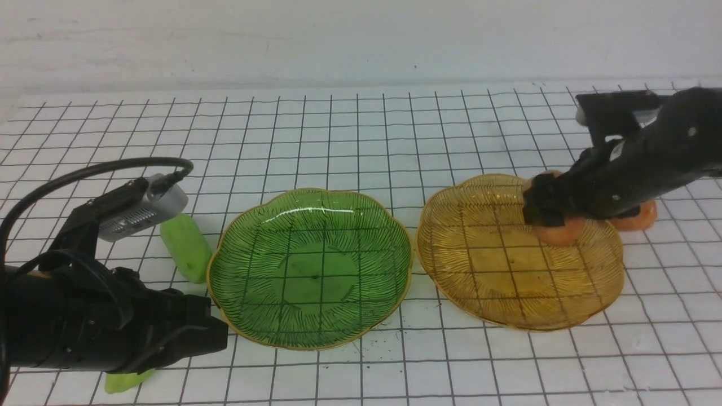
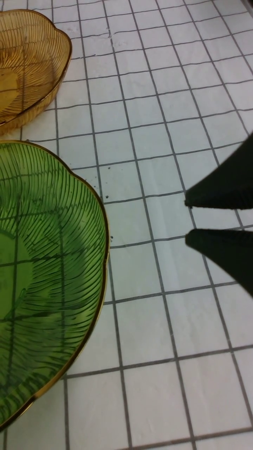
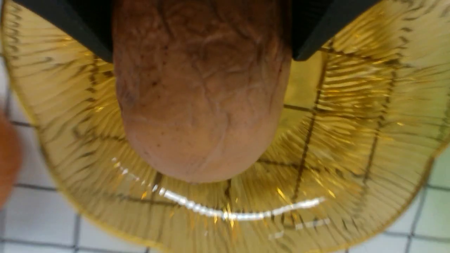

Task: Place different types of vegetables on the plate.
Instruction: 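Put the potato onto the plate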

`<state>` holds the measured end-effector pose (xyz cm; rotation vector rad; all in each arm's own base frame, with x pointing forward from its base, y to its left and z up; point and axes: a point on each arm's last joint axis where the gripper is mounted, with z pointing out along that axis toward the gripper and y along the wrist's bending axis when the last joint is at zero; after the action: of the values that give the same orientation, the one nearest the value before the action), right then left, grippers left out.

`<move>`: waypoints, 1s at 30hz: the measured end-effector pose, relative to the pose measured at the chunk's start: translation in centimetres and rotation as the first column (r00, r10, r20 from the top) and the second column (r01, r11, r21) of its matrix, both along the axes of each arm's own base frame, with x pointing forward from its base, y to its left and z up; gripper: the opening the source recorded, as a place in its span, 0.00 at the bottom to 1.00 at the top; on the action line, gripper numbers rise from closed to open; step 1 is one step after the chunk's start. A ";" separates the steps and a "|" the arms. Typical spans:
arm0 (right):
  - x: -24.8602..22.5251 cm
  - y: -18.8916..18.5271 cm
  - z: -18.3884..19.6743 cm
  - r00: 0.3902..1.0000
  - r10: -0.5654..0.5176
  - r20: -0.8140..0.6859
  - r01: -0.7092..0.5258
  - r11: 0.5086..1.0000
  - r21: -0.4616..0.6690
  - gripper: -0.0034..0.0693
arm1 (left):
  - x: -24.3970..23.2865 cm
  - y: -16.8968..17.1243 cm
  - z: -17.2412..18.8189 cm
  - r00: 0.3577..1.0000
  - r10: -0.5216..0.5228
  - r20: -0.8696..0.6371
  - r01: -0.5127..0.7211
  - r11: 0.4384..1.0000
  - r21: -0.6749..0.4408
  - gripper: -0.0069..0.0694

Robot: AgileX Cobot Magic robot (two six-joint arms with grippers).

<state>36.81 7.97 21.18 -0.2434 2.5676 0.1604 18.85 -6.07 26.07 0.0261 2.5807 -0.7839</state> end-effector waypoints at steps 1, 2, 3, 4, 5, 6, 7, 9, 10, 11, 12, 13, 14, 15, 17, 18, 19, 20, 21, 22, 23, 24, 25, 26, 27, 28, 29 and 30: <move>0.1 0.0 -0.4 1.000 0.001 -0.009 -0.001 1.000 -0.003 0.79 | 0.0 0.0 0.0 1.000 0.000 0.000 0.000 1.000 0.000 0.20; 0.2 0.0 -0.9 1.000 0.001 -0.021 -0.001 1.000 -0.005 0.79 | 0.0 0.0 0.0 1.000 0.000 0.000 0.000 1.000 0.000 0.20; 0.3 0.1 -1.2 1.000 0.001 -0.030 -0.001 1.000 -0.007 0.79 | 0.0 0.0 0.0 1.000 0.000 0.000 0.000 1.000 0.000 0.21; 0.3 0.1 -1.4 0.999 0.002 -0.039 -0.002 1.000 -0.008 0.79 | 0.0 0.0 0.0 1.000 0.000 0.000 0.000 1.000 0.000 0.21; 0.3 0.1 -1.6 0.999 0.002 -0.044 -0.003 1.000 -0.009 0.79 | 0.0 0.0 0.0 1.000 0.000 0.000 0.000 1.000 0.000 0.21; 0.3 0.1 -1.6 0.999 0.002 -0.045 -0.003 1.000 -0.010 0.79 | 0.0 0.0 0.0 1.000 0.000 0.000 0.000 1.000 0.000 0.21; 0.3 0.1 -1.6 0.999 0.002 -0.045 -0.003 1.000 -0.010 0.79 | 0.0 0.0 0.0 1.000 0.000 0.000 0.000 1.000 0.000 0.21; 0.3 0.1 -1.6 0.999 0.002 -0.046 -0.003 1.000 -0.010 0.82 | 0.0 0.0 0.0 1.000 -0.001 0.000 0.001 1.000 0.002 0.21; 0.3 0.1 -1.6 0.999 0.003 -0.049 -0.003 1.000 -0.010 0.85 | 0.0 0.0 0.0 1.000 -0.001 0.000 0.001 1.000 0.002 0.22; 0.3 0.1 -1.6 0.999 0.003 -0.051 -0.004 1.000 -0.010 0.86 | 0.0 0.0 0.0 1.000 -0.001 0.000 0.001 1.000 0.002 0.22; 0.3 0.1 -1.6 0.999 0.003 -0.053 -0.004 1.000 -0.010 0.88 | 0.0 0.0 0.0 1.000 -0.001 0.000 0.001 1.000 0.002 0.22; 0.3 0.1 -1.6 0.998 0.003 -0.059 -0.004 1.000 -0.011 0.91 | 0.0 0.0 0.0 1.000 -0.002 0.000 0.002 1.000 0.002 0.22; 0.2 0.1 -1.6 0.998 0.003 -0.061 -0.004 1.000 -0.011 0.91 | 0.0 0.0 0.0 1.000 -0.002 0.000 0.002 1.000 0.002 0.22; 0.4 -0.1 -1.3 0.998 0.000 -0.065 -0.001 1.000 -0.012 0.93 | 0.0 0.0 0.0 1.000 -0.002 0.000 0.002 1.000 0.003 0.22; 0.7 -0.5 -0.9 0.998 -0.008 -0.063 0.008 1.000 -0.011 0.93 | 0.0 0.0 0.0 1.000 -0.002 0.000 0.002 1.000 0.003 0.22; 1.1 -1.0 -0.3 0.998 -0.019 -0.054 0.018 1.000 -0.016 0.93 | 0.0 0.0 0.0 1.000 -0.002 0.000 0.002 1.000 0.003 0.22; 1.1 -1.1 -0.2 0.998 -0.020 -0.054 0.019 1.000 -0.016 0.93 | 0.0 0.0 0.0 1.000 -0.002 0.000 0.002 1.000 0.003 0.22; 1.2 -1.3 -0.1 0.998 -0.023 -0.050 0.022 1.000 -0.018 0.93 | 0.0 0.0 0.0 1.000 -0.002 0.000 0.002 1.000 0.003 0.22; 1.7 -2.1 0.6 0.999 -0.041 -0.033 0.040 0.999 -0.027 0.93 | 0.0 0.0 0.0 1.000 -0.002 0.000 0.002 1.000 0.003 0.22; 2.1 -2.7 1.0 0.998 -0.056 -0.019 0.055 0.998 -0.031 0.93 | 0.0 0.0 0.0 1.000 -0.002 0.000 0.002 1.000 0.003 0.22; 2.1 -2.9 1.1 0.998 -0.057 -0.015 0.057 0.998 -0.036 0.93 | 0.0 0.0 0.0 1.000 -0.002 0.000 0.002 1.000 0.003 0.22; 2.5 -3.7 1.5 0.997 -0.076 0.003 0.076 0.996 -0.044 0.93 | 0.0 0.0 0.0 1.000 -0.002 0.000 0.002 1.000 0.003 0.23; 2.8 -4.7 1.9 0.995 -0.097 0.021 0.098 0.994 -0.051 0.93 | 0.0 0.0 0.0 1.000 -0.002 0.000 0.002 1.000 0.003 0.23; 3.1 -5.6 2.1 0.992 -0.115 0.041 0.118 0.991 -0.057 0.93 | 0.0 0.0 0.0 1.000 -0.002 0.000 0.002 1.000 0.003 0.23; 3.3 -6.5 2.3 0.989 -0.134 0.062 0.137 0.989 -0.061 0.93 | 0.0 0.0 0.0 1.000 -0.002 0.000 0.002 1.000 0.003 0.23; 3.6 -7.2 2.3 0.985 -0.150 0.083 0.155 0.986 -0.061 0.93 | 0.0 0.0 0.0 1.000 -0.002 0.000 0.002 1.000 0.003 0.23; 3.8 -8.1 2.2 0.980 -0.171 0.099 0.177 0.982 -0.059 0.92 | 0.0 0.0 0.0 1.000 -0.002 0.000 0.002 1.000 0.003 0.23; 4.0 -8.8 2.1 0.975 -0.192 0.110 0.199 0.978 -0.055 0.92 | 0.0 0.0 0.0 1.000 -0.002 0.000 0.002 1.000 0.003 0.23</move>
<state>40.77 -0.88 23.32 -0.0212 2.4771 -0.0108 18.84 -6.07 26.06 0.0304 2.5822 -0.7803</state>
